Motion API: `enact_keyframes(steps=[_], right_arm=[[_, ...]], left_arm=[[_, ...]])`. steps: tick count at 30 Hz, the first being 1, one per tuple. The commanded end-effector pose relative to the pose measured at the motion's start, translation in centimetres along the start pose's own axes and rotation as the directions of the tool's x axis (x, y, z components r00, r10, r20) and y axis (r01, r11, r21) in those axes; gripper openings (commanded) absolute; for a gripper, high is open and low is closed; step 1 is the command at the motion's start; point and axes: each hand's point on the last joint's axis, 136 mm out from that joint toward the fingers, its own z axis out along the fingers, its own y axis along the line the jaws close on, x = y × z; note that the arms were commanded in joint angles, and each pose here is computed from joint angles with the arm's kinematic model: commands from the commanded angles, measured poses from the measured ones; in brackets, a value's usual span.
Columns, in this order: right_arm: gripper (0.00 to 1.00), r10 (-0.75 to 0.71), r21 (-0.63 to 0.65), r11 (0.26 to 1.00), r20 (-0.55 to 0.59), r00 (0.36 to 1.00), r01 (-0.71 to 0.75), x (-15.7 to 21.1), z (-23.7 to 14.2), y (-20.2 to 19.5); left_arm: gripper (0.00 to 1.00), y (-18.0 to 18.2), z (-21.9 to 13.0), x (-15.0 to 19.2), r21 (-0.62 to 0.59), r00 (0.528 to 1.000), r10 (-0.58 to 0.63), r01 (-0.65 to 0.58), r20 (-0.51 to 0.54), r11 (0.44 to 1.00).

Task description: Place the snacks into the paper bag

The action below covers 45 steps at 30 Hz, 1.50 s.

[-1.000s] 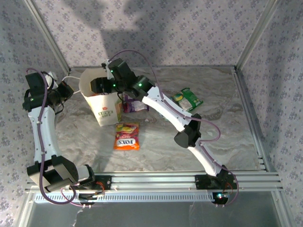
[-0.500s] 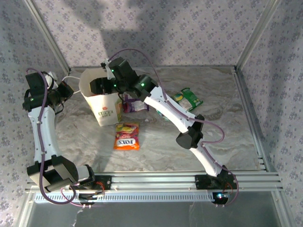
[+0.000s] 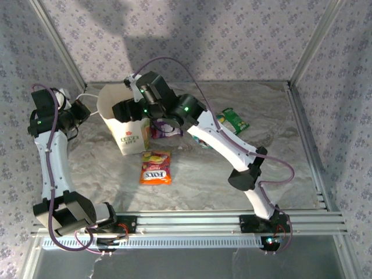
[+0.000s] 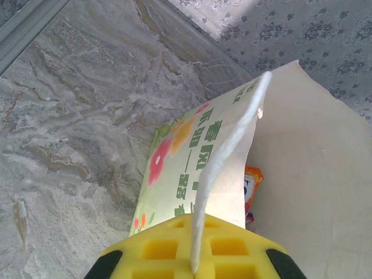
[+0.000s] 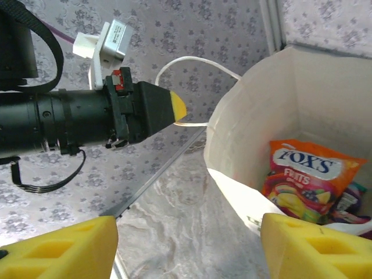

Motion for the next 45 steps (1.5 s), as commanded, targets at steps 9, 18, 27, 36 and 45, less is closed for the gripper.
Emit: enact_keyframes(steps=[9, 18, 27, 36, 45], right_arm=[[0.67, -0.144, 0.17, 0.977, 0.084, 0.986, 0.129, 0.5, -5.7, -0.8], [0.69, -0.126, 0.278, 0.954, 0.029, 0.992, 0.113, 4.0, -8.1, -4.1], [0.7, -0.082, 0.369, 0.926, 0.007, 0.997, 0.073, 6.6, -10.1, -6.8], [0.73, -0.034, 0.395, 0.917, -0.056, 0.998, 0.054, 9.9, -10.6, -8.6], [0.79, 0.146, 0.392, 0.915, -0.107, 0.984, -0.093, 14.8, -9.5, -11.2]], left_arm=[[0.04, 0.0, -0.4, -0.4, -0.005, 1.0, 0.001, -0.001, -0.001, 1.0], [0.04, 0.2, -0.6, -0.4, -0.024, 1.0, 0.006, -0.006, -0.001, 1.0], [0.05, 0.3, -0.8, -0.1, -0.028, 1.0, 0.0, 0.0, -0.004, 1.0], [0.05, 0.0, -1.1, -0.2, -0.017, 1.0, -0.003, 0.003, -0.001, 1.0], [0.05, 0.2, -1.0, -0.4, -0.029, 1.0, -0.004, 0.004, 0.009, 1.0]])
